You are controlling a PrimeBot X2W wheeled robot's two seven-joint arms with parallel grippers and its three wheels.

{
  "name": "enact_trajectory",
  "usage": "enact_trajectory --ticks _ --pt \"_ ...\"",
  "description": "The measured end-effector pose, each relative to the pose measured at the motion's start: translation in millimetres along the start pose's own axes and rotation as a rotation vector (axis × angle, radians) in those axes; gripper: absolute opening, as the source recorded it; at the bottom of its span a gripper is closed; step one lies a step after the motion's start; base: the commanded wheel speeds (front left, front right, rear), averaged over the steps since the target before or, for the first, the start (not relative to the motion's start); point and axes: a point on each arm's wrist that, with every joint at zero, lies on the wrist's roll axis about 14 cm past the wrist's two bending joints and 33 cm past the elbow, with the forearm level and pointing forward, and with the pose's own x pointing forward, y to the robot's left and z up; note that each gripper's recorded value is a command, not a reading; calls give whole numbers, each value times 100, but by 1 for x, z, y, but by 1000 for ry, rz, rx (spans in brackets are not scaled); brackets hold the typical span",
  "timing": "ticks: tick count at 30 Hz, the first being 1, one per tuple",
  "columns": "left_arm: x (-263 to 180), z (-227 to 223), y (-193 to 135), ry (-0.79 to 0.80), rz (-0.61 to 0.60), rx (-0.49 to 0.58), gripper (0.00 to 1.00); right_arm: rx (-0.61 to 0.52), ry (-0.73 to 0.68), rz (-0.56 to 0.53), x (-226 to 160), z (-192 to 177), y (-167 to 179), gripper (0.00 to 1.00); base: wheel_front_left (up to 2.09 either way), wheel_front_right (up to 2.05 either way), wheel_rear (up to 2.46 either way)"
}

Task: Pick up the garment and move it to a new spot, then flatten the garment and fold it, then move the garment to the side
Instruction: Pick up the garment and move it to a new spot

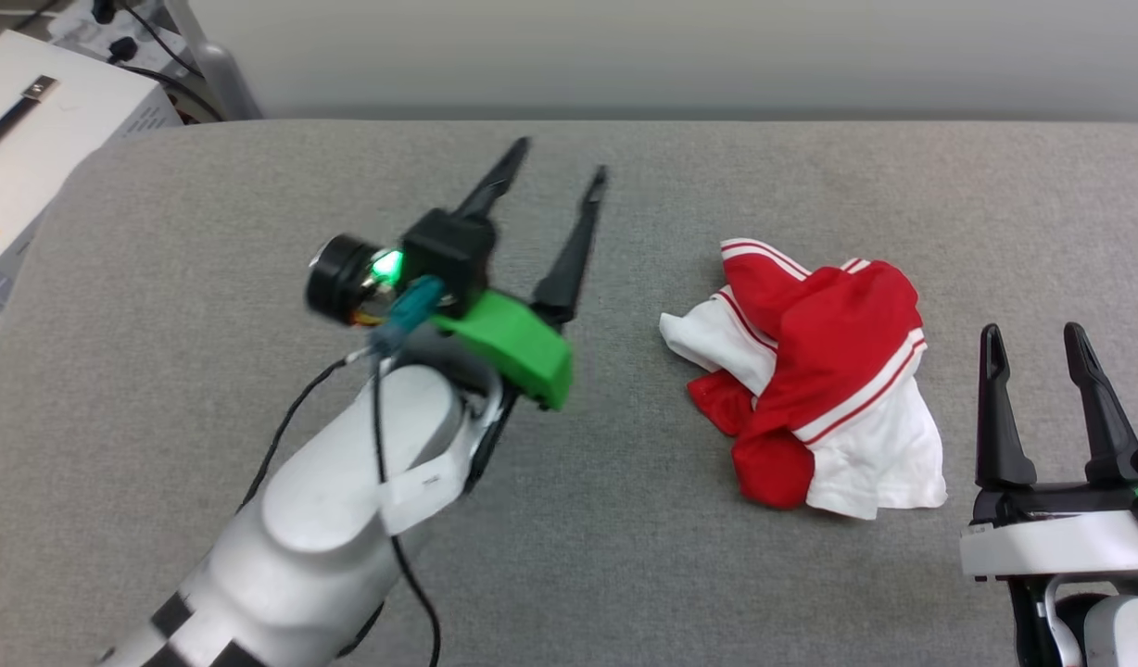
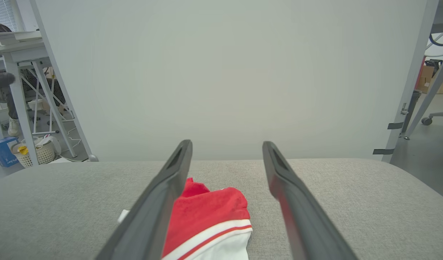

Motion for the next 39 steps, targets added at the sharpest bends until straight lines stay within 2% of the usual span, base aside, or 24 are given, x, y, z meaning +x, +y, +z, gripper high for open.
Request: enact_trajectory --ticks 8,17,25,39 --pt "-62 6 61 -21 263 58 100 3 -16 20 -3 7 7 100 0 0 0" --pt "-131 -7 93 23 464 88 100 4 -26 33 -9 13 12 100 0 0 0" --pt "-163 -20 92 54 498 58 100 -5 -15 32 -16 12 11 100 0 0 0" --pt "-195 -50 79 133 522 9 100 -23 49 39 -32 -4 13 100 0 0 0"
